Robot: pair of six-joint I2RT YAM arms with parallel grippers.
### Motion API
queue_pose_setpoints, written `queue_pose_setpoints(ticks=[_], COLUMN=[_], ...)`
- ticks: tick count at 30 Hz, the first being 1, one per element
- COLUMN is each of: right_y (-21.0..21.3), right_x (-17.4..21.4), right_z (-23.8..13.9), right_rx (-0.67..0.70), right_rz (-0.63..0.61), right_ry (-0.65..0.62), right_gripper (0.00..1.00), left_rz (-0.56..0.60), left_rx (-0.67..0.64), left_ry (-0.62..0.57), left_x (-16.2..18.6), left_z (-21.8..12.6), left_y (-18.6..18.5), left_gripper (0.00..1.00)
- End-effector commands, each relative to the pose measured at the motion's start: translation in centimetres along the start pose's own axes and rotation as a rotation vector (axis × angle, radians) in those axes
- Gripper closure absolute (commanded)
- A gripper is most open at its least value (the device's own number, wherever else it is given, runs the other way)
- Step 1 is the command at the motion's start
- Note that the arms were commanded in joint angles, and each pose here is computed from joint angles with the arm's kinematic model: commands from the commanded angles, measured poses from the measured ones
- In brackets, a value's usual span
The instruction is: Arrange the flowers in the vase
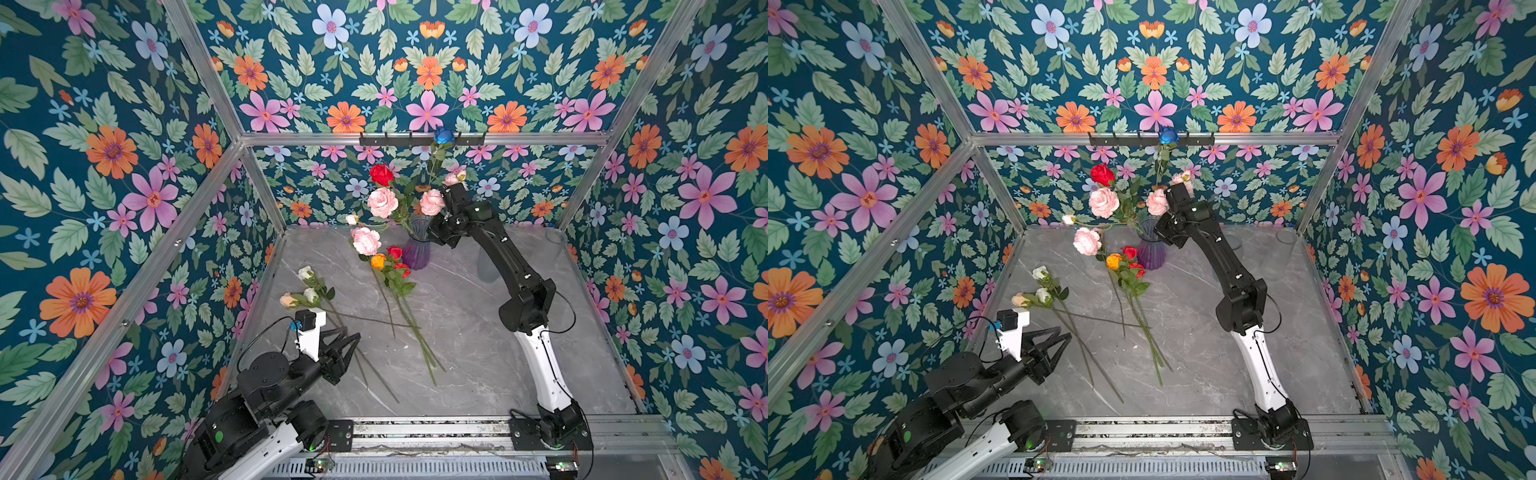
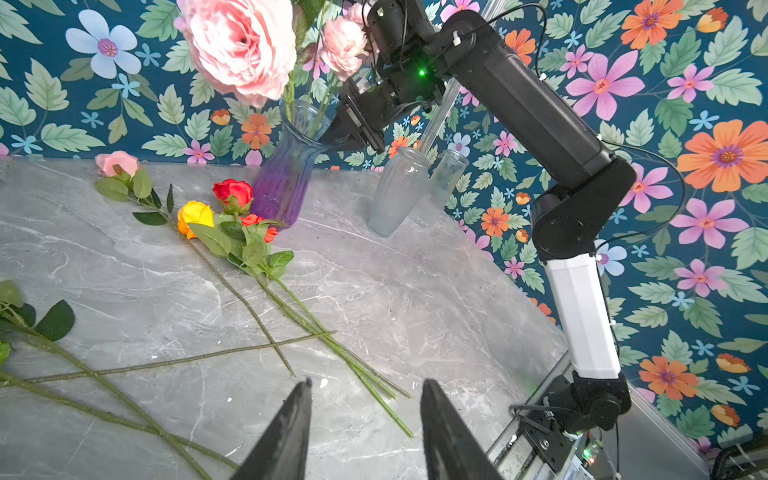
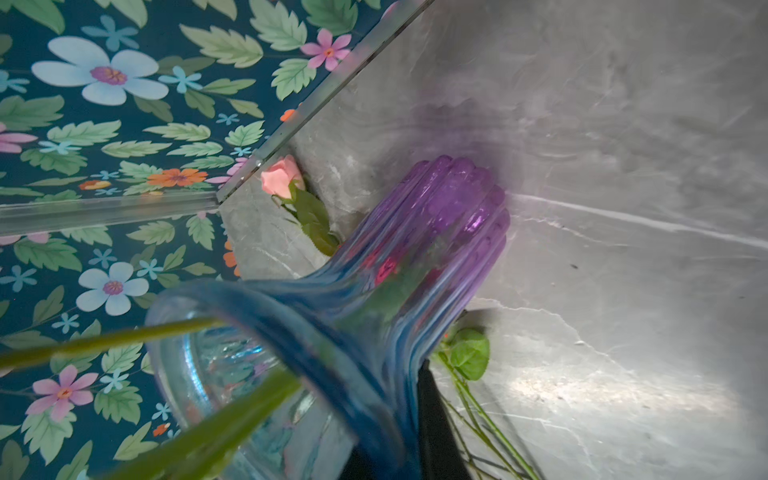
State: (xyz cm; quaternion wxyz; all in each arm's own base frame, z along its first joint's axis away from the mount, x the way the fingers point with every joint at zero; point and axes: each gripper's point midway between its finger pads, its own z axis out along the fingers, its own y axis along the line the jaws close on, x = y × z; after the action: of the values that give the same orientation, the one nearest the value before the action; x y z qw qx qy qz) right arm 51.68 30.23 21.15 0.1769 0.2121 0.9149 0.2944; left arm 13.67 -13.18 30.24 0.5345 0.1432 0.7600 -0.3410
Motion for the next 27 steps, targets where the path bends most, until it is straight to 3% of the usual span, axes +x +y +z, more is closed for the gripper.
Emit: queue_pose_setpoints(ticks=[1, 9, 14, 21, 27], right_y=[3.6, 7.7, 7.1, 4.0, 3.4], right_x=[2.3, 7.7, 5.4, 2.2, 1.5], right_z=[1.2, 1.7, -0.9, -3.0, -3.1], right_rx=[-0.125, -0.22, -0.179, -0.067, -0.059], right_rz=[0.001, -0.045, -0.099, -0.081, -0.057], right_ry=[0.061, 0.157, 0.051, -0.045, -0.04], right_gripper=[1.0, 1.0, 1.0, 1.0, 1.0], left_rz=[0.01, 0.01, 0.01, 0.01, 0.011], left_rx=[0.028, 0.029, 0.028, 0.025, 0.018], left_ry=[-0.026, -0.041, -0.042, -0.037, -0.032], left_x=[-0.8, -1.0, -0.9, -0.9, -0.9], left_z=[0.1, -0.1, -0.2, 0.0, 0.3], left_y=[-0.6, -0.5, -0.5, -0.4, -0.3], left_gripper=[0.54, 0.54, 0.54, 0.54, 0.54])
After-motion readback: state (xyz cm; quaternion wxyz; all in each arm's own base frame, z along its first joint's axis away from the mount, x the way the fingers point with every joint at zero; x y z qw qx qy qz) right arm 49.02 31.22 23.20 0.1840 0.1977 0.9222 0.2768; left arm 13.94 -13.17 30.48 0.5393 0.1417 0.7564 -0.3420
